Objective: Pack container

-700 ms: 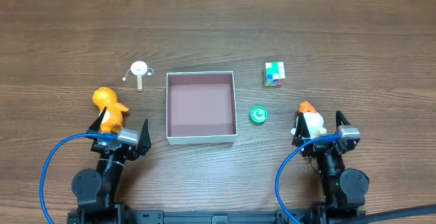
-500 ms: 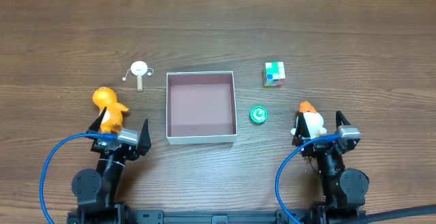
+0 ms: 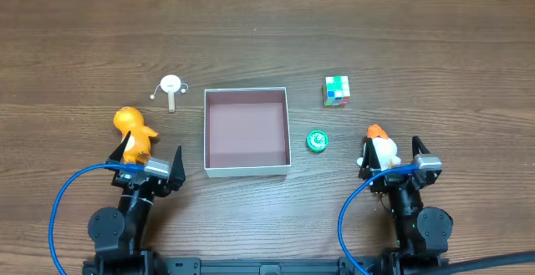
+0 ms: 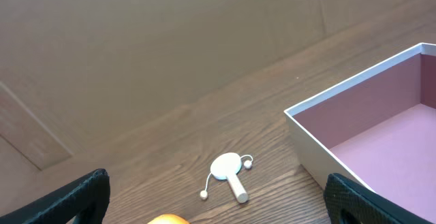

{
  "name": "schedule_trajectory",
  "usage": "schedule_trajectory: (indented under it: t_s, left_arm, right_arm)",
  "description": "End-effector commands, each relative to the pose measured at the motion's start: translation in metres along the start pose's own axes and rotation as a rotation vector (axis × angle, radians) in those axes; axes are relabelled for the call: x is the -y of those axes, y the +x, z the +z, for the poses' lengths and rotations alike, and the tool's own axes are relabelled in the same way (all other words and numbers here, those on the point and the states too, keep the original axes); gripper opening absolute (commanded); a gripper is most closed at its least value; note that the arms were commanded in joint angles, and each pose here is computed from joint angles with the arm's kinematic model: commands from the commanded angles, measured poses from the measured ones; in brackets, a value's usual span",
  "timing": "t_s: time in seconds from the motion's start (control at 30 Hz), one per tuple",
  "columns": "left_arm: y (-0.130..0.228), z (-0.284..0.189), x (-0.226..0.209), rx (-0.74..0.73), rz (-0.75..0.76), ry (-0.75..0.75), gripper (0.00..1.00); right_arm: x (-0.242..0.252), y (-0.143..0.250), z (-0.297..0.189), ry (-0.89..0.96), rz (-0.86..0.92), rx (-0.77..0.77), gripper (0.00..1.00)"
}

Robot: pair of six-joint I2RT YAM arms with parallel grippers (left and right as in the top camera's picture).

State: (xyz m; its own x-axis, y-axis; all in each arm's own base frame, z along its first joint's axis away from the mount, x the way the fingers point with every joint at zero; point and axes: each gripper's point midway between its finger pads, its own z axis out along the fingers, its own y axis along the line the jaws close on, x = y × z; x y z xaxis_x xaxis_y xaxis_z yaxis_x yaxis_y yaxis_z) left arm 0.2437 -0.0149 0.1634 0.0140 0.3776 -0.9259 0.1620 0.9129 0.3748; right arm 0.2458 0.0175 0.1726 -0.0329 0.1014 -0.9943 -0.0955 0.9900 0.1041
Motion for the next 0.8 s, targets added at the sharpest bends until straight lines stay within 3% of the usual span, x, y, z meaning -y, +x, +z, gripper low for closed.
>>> schedule_trajectory:
  t_s: [0.0, 0.57, 0.63, 0.7, 0.77]
  left_arm:
    - [0.001, 0.0, -0.001, -0.002, 0.004, -0.008, 1.0]
    - [0.001, 0.0, -0.001, -0.002, 0.004, -0.008, 1.0]
    - [0.001, 0.0, -0.001, -0.002, 0.004, -0.008, 1.0]
    - [0.001, 0.0, -0.001, -0.002, 0.004, -0.008, 1.0]
    - [0.001, 0.0, -0.001, -0.002, 0.004, -0.008, 1.0]
  right_arm:
    - [-0.001, 0.002, 0.0, -0.006, -0.003, 0.003, 1.0]
    - [-0.001, 0.001, 0.0, -0.006, -0.004, 0.006, 1.0]
    - [-0.016, 0.001, -0.001, -0.092, -0.004, 0.004, 1.0]
    - [-0.023, -0.003, -0.001, -0.136, 0.114, 0.009, 1.0]
    - [-0.024, -0.015, -0.002, -0.14, 0.123, 0.058, 1.0]
